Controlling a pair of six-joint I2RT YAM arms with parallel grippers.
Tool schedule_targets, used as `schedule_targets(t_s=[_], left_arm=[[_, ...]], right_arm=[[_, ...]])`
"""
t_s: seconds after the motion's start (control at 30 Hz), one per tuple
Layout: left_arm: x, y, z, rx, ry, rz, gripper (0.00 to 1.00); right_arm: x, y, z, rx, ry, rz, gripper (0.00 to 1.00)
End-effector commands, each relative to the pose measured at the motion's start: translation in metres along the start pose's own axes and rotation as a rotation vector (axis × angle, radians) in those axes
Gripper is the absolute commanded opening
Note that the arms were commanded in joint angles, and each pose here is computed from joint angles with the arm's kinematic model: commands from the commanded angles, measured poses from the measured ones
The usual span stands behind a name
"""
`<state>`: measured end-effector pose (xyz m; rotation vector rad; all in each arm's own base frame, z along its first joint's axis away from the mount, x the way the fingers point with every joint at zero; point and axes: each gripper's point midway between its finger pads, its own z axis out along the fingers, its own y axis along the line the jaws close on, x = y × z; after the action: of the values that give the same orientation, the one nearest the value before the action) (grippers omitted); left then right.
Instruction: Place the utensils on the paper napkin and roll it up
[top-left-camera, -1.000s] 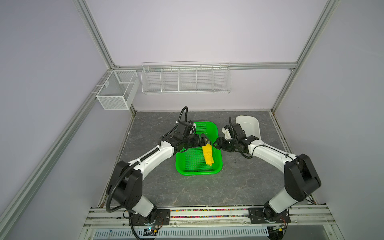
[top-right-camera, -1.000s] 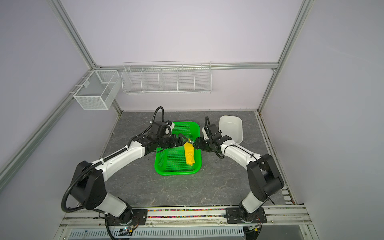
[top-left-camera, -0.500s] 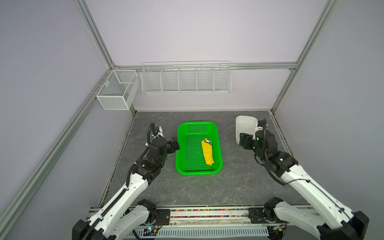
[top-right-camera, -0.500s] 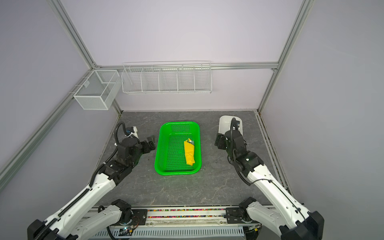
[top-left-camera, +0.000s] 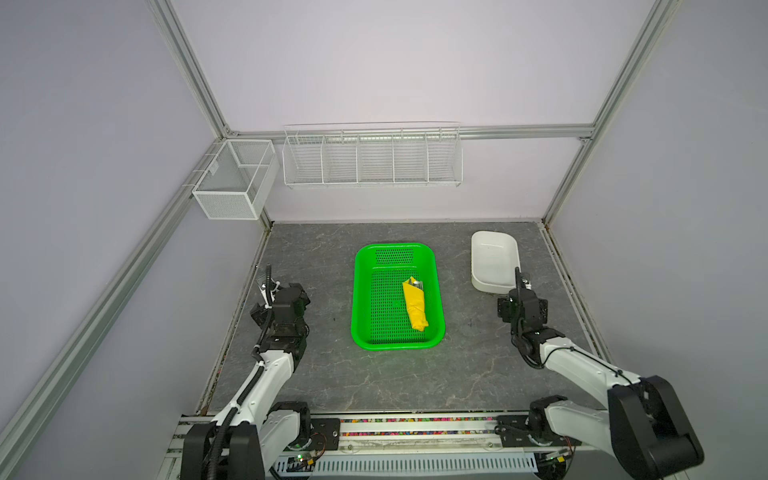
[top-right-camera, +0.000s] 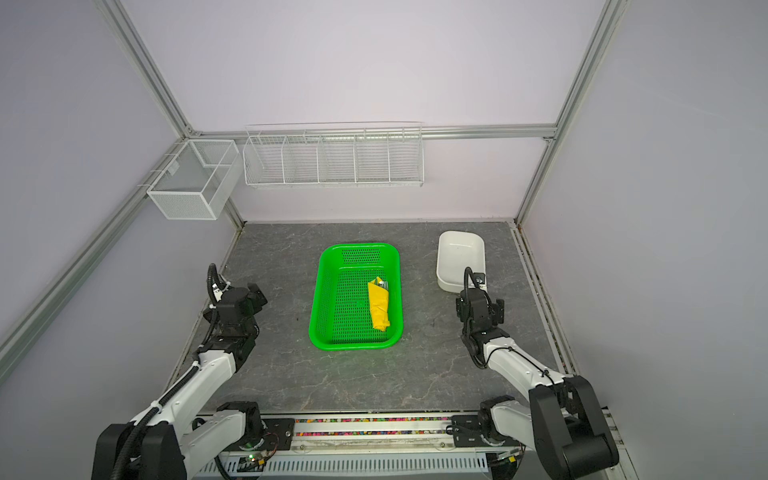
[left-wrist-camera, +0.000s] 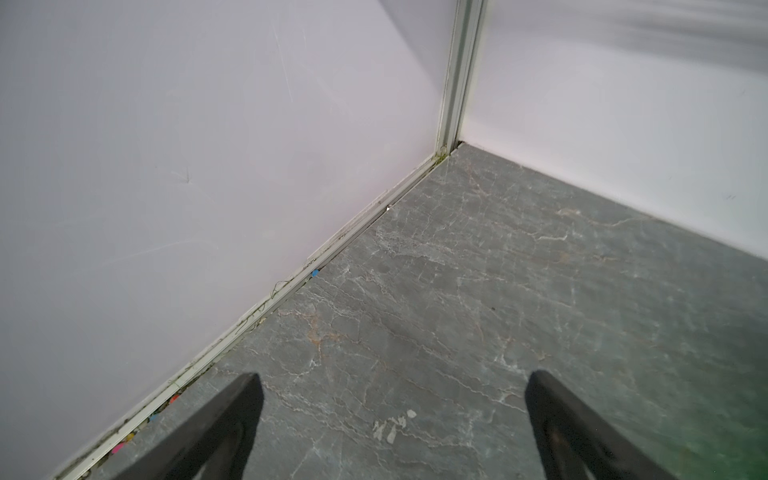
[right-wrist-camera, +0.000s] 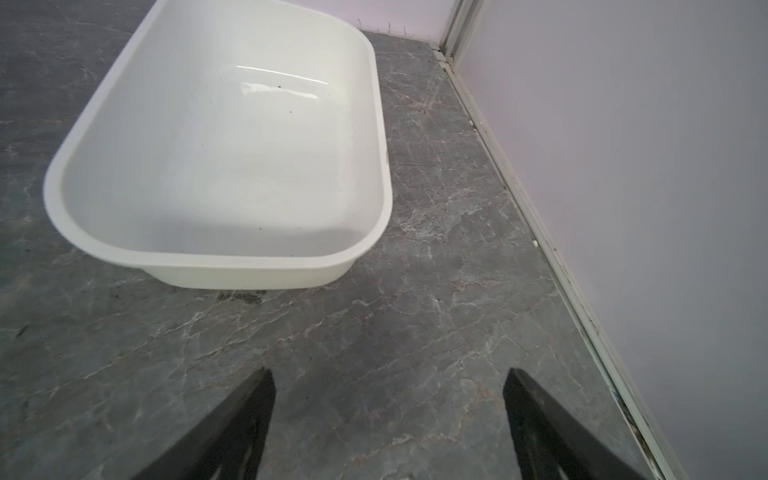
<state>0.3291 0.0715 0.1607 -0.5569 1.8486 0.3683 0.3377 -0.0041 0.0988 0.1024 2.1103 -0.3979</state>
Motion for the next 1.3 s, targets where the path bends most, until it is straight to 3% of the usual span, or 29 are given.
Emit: schedule_targets(t_s=[0.0, 0.1, 0.17, 0.23, 0.37, 0.43, 0.5, 0.57, 0.8, 1.27], left_arm=[[-0.01, -0.015, 0.01, 0.047, -0.061, 0.023, 1.0], [0.004, -0.032, 0.023, 0.111, -0.072, 0.053, 0.99], [0.003, -0.04, 0.029, 0.14, -0.131, 0.071, 1.0], [0.004, -0.044, 0.032, 0.167, -0.134, 0.017, 1.0], [0.027, -0.073, 0.039, 0.311, -0.108, 0.106, 1.0], [0.028, -0.079, 0.038, 0.351, -0.161, 0.114, 0.99], [0.031, -0.07, 0.042, 0.293, -0.108, 0.089, 0.99], [0.027, -0.06, 0.05, 0.213, -0.103, 0.067, 0.99], [0.026, -0.061, 0.048, 0.224, -0.128, 0.067, 0.99], [0.027, -0.062, 0.048, 0.224, -0.126, 0.068, 0.99]], right_arm=[[-0.032, 0.024, 0.01, -0.109, -0.147, -0.02, 0.88], [-0.043, 0.042, 0.009, -0.195, -0.224, -0.074, 0.88], [-0.044, 0.041, 0.013, -0.181, -0.246, -0.105, 0.87], [-0.043, 0.043, 0.012, -0.21, -0.279, -0.116, 0.88], [-0.035, 0.018, 0.012, -0.157, -0.367, -0.011, 0.9], [-0.03, 0.017, 0.011, -0.183, -0.379, 0.005, 0.91], [-0.025, 0.01, 0.015, -0.151, -0.375, 0.035, 0.94], [-0.029, 0.006, 0.025, -0.095, -0.387, 0.042, 0.89], [-0.024, -0.01, 0.049, -0.06, -0.22, 0.124, 0.89], [-0.025, -0.01, 0.048, -0.06, -0.231, 0.118, 0.89]])
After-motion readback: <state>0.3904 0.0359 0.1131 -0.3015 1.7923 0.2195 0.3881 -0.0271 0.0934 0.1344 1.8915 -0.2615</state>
